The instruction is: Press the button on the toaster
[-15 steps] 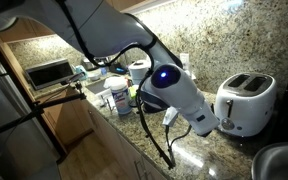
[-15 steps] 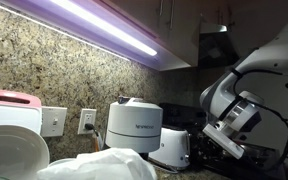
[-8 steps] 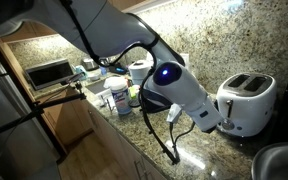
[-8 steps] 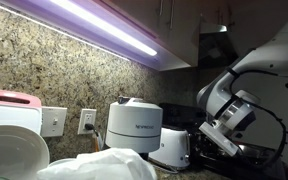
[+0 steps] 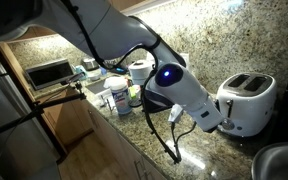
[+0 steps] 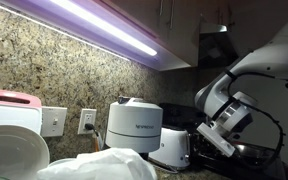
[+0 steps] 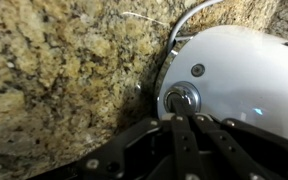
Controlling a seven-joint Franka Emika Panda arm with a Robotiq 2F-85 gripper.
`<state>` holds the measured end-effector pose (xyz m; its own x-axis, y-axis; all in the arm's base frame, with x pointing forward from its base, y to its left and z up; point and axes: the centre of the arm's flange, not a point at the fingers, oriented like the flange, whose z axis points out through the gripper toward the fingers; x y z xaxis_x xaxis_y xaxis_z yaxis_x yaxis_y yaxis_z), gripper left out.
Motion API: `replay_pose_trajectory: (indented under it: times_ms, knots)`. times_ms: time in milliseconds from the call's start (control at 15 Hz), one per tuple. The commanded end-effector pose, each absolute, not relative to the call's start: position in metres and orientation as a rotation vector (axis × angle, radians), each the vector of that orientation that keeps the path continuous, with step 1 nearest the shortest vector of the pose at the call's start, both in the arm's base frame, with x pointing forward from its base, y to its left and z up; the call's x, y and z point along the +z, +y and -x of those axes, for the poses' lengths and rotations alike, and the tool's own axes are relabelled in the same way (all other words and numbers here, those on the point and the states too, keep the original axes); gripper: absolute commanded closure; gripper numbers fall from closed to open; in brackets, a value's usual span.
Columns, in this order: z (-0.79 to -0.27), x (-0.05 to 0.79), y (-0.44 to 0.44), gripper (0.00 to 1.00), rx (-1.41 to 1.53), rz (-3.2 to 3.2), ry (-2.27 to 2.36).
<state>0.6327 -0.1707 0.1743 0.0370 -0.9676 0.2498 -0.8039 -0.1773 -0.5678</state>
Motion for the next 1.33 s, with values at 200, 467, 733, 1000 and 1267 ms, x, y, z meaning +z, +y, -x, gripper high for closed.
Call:
replay_pose_trajectory:
  times_ms: [200,467,733,1000,1267]
  knots:
    - [-0.629,0.164,-0.182,1.0,-0.885,2.051,1.859]
    - [-0.632,0.154,-0.184,1.0,-0.858,2.055,1.864]
    - [-0.631,0.154,-0.18,1.0,-0.856,2.046,1.847]
    - [-0.637,0.163,-0.179,1.0,-0.891,2.016,1.836]
    - [-0.648,0.164,-0.179,1.0,-0.89,2.008,1.83]
